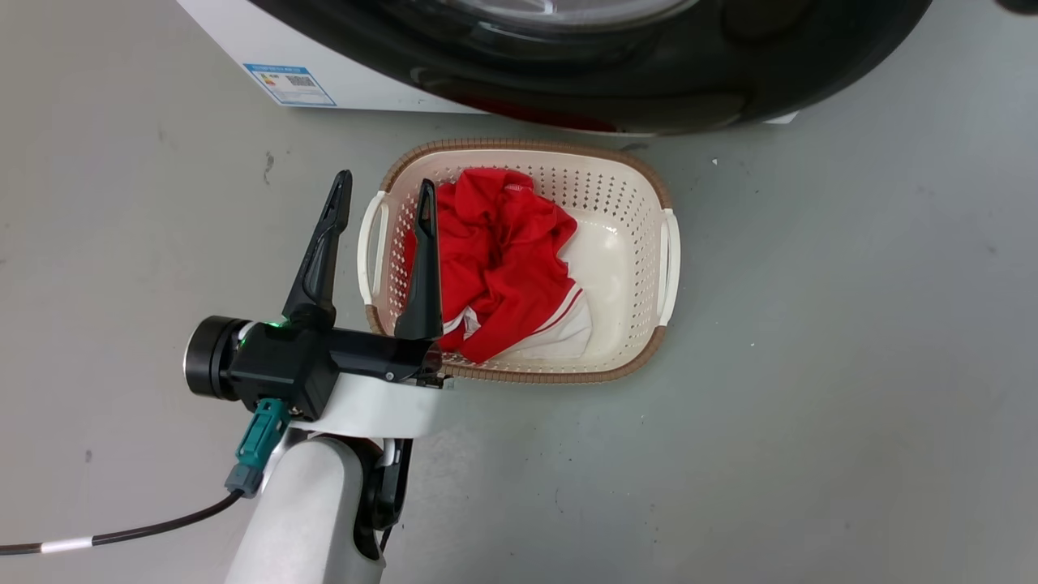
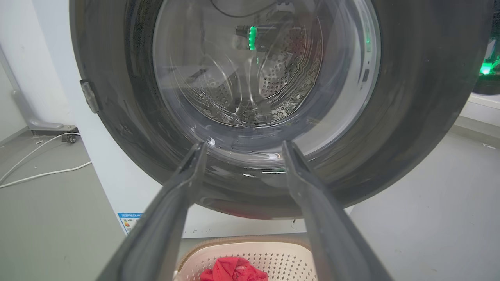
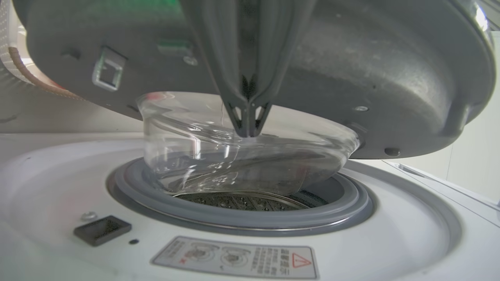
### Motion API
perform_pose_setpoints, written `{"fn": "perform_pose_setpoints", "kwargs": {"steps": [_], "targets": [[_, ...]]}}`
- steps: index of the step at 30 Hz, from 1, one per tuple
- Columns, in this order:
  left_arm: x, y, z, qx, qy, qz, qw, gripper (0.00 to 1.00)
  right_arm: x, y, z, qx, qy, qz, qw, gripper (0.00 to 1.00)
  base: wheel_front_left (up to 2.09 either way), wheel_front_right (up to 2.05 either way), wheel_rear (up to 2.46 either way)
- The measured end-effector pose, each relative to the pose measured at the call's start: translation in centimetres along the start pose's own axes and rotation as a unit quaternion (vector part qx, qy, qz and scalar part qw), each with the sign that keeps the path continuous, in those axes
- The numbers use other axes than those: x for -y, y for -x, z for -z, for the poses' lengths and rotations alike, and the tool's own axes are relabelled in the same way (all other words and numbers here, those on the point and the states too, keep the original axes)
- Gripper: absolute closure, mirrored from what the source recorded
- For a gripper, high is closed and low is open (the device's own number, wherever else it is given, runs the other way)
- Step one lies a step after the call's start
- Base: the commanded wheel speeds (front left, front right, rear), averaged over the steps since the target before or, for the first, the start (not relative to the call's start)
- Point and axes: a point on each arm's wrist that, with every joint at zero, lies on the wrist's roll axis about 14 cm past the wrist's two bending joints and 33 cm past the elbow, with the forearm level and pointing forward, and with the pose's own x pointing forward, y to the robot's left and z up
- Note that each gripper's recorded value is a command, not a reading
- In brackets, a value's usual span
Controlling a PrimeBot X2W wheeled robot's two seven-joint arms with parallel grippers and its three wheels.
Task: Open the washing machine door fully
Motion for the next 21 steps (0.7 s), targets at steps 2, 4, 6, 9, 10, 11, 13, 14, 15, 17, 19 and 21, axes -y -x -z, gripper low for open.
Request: {"fn": "perform_pose_setpoints", "kwargs": {"steps": [2,4,6,9,10,11,13,14,15,17,19,21], "targets": [[0.1,0.0,-0.2,0.002,0.000,0.001,1.000,0.00,-0.1,0.3,0.7,-0.014,-0.006,-0.005,1.000,1.00,0.00,0.00,0.00],[0.2,0.1,-0.5,0.004,0.001,0.002,1.000,0.00,-0.3,0.7,1.5,-0.029,-0.010,-0.008,1.000,1.00,0.00,0.00,0.00],[0.3,0.2,-0.8,0.008,0.001,0.004,1.000,0.00,-0.4,1.1,2.2,-0.042,-0.014,-0.010,0.999,1.00,0.00,0.00,0.00],[0.4,0.5,-1.3,0.011,0.004,0.004,1.000,0.00,-0.7,1.7,3.2,-0.058,-0.019,-0.013,0.998,1.00,0.00,0.00,0.00],[0.5,0.7,-1.4,0.011,0.004,0.004,1.000,0.00,-0.7,1.9,3.6,-0.063,-0.020,-0.013,0.998,1.00,0.00,0.00,0.00],[0.5,0.9,-1.5,0.010,0.004,0.005,1.000,0.00,-0.8,2.1,4.1,-0.069,-0.020,-0.014,0.997,1.00,0.00,0.00,0.00],[0.6,1.1,-1.9,0.013,0.004,0.006,1.000,0.00,-1.1,2.6,4.9,-0.079,-0.019,-0.014,0.997,1.00,0.00,0.00,0.00],[0.7,1.2,-2.2,0.015,0.004,0.007,1.000,0.00,-1.3,2.8,5.3,-0.082,-0.018,-0.016,0.996,1.00,0.00,0.00,0.00],[0.7,1.3,-2.4,0.017,0.004,0.008,1.000,0.00,-1.5,3.0,5.8,-0.086,-0.019,-0.019,0.996,1.00,0.00,0.00,0.00],[0.7,1.8,-2.7,0.018,0.003,0.007,1.000,0.00,-1.9,3.5,6.7,-0.093,-0.022,-0.024,0.995,1.00,0.00,0.00,0.00],[0.7,2.3,-3.2,0.020,0.003,0.007,1.000,0.00,-2.4,4.0,7.5,-0.098,-0.024,-0.030,0.994,1.00,0.00,0.00,0.00],[0.6,2.9,-3.6,0.022,0.002,0.006,1.000,0.00,-2.8,4.5,8.6,-0.105,-0.023,-0.033,0.994,1.00,0.00,0.00,0.00]]}}
